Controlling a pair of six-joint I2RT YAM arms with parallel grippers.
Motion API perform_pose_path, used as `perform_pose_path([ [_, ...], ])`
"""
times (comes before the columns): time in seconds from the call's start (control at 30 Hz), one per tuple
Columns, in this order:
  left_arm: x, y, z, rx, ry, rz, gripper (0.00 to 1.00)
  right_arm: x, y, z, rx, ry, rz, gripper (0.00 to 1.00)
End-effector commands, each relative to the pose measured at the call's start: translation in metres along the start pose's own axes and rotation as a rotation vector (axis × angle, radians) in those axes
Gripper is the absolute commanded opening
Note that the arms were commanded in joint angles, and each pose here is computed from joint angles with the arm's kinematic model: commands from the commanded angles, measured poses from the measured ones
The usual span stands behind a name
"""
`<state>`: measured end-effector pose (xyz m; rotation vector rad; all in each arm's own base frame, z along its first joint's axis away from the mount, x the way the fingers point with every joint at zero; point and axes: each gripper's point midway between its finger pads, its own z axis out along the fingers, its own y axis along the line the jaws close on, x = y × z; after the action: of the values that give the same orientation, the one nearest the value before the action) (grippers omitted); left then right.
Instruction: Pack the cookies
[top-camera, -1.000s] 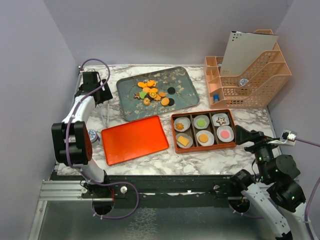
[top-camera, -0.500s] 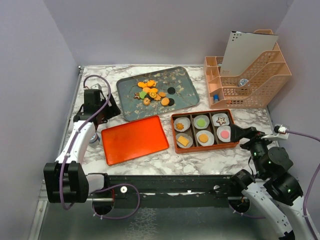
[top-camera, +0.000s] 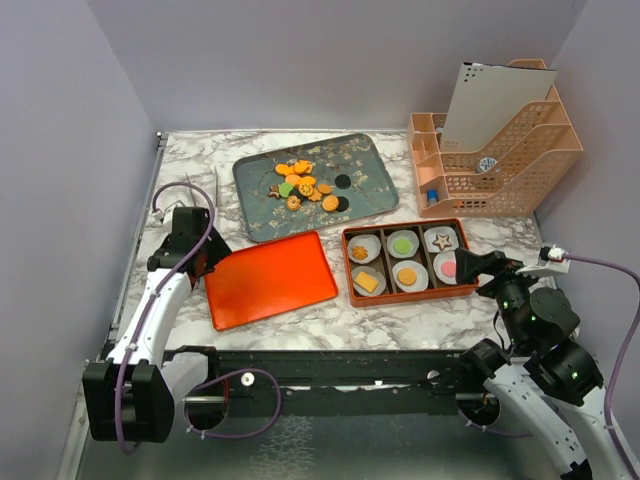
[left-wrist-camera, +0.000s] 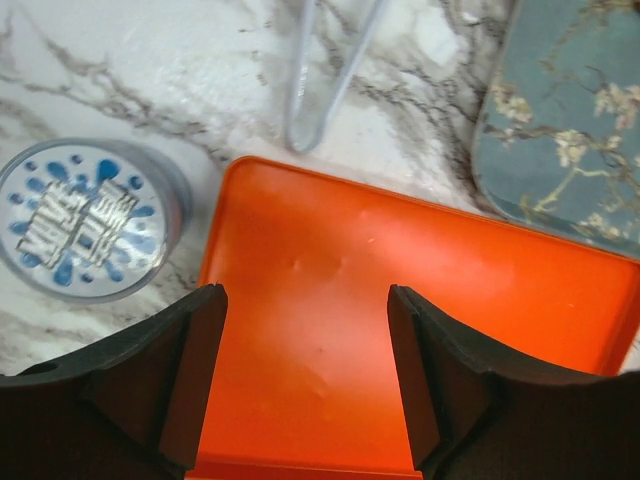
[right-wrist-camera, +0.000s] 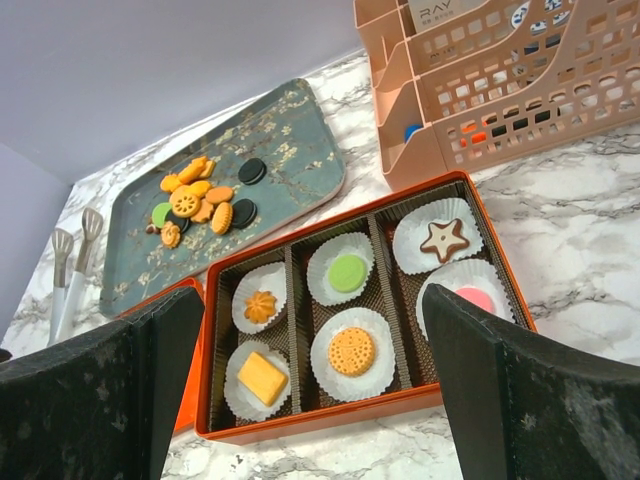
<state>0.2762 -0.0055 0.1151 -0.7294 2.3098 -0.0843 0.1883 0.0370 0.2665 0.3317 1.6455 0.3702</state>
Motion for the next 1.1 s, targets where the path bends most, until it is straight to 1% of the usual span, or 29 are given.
perform_pose_path([
  [0.0, 0.012, 0.038, 0.002, -0.172, -0.028, -0.073, 0.71, -0.002, 0.004, -0.003, -0.032, -0.007, -0.005, 1.0],
  [0.23, 0.038, 0.043, 0.017, -0.206, 0.051, -0.136, 0.66, -0.005, 0.006, -0.006, -0.054, -0.023, 0.003, 1.0],
  [0.4, 0.055, 0.047, 0.028, -0.235, 0.123, -0.129, 0.61, -0.005, 0.008, -0.006, -0.07, -0.027, 0.0, 1.0],
  [0.53, 0.059, 0.05, 0.032, -0.253, 0.142, -0.117, 0.56, -0.004, 0.01, -0.006, -0.08, -0.021, -0.01, 1.0],
  [0.7, 0.066, 0.05, 0.037, -0.25, 0.183, -0.09, 0.54, -0.003, 0.012, -0.004, -0.086, -0.01, -0.02, 1.0],
  [0.8, 0.074, 0.041, 0.041, -0.203, 0.232, -0.071, 0.54, -0.002, 0.014, -0.004, -0.093, -0.006, -0.024, 1.0],
  [0.87, 0.075, 0.035, 0.043, -0.174, 0.251, -0.053, 0.52, -0.001, 0.014, -0.004, -0.096, -0.004, -0.025, 1.0],
  [1.07, 0.061, 0.018, 0.034, -0.085, 0.215, 0.015, 0.53, 0.0, 0.015, -0.003, -0.102, 0.0, -0.03, 1.0],
])
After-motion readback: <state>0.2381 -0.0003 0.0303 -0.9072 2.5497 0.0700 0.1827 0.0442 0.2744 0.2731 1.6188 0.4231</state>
